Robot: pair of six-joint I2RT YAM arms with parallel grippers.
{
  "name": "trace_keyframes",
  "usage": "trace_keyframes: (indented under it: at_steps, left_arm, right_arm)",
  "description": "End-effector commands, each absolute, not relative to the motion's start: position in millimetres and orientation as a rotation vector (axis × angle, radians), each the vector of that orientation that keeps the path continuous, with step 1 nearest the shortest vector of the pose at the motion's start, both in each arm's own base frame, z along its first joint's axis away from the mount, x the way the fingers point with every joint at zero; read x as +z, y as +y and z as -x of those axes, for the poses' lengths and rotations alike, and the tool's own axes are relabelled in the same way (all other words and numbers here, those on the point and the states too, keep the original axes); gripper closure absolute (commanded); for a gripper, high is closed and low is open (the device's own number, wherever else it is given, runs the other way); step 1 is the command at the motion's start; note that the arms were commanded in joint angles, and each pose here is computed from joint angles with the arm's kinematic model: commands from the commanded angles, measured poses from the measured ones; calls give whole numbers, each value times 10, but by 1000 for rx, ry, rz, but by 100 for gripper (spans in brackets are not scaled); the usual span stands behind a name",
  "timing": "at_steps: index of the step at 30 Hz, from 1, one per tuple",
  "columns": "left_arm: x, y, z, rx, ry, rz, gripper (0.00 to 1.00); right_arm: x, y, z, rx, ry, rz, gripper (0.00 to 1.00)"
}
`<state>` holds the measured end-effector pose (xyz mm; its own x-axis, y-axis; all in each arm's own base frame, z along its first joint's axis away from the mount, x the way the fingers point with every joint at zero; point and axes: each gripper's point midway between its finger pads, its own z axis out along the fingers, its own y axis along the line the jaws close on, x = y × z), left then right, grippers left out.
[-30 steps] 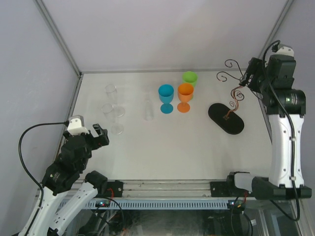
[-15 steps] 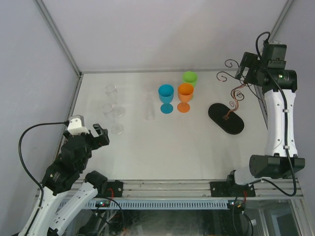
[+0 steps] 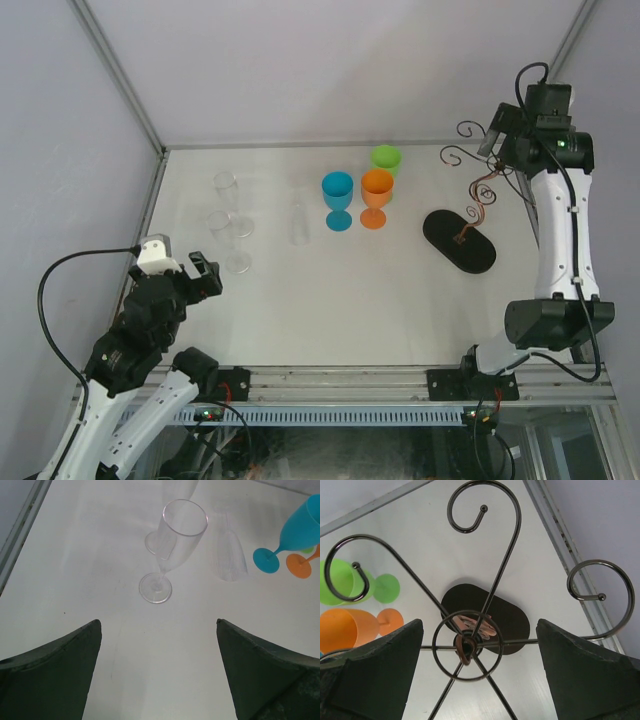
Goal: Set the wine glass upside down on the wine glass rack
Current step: Pick up the wine rack from the center of the board.
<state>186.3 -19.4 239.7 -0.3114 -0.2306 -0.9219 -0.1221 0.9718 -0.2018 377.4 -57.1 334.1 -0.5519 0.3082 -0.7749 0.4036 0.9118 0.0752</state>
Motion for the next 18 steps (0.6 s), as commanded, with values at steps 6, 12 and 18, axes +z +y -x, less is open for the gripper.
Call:
trace_keyframes:
  at_steps: [6,12,18]
  left_arm:
    - [2699,-208,-1903,-158,1813,280,0]
    - [2691,-221,-1914,-159,1818,276,0]
    - [2684,-225,-1916,-158,1821,275,0]
  right_arm:
    - [3266,-517,-3932,-155,2199,-551,5]
    - [3076,-527,-3977,-177,2244,-552,10]
    - [2970,-494,-3964,-163,2281,-522,33]
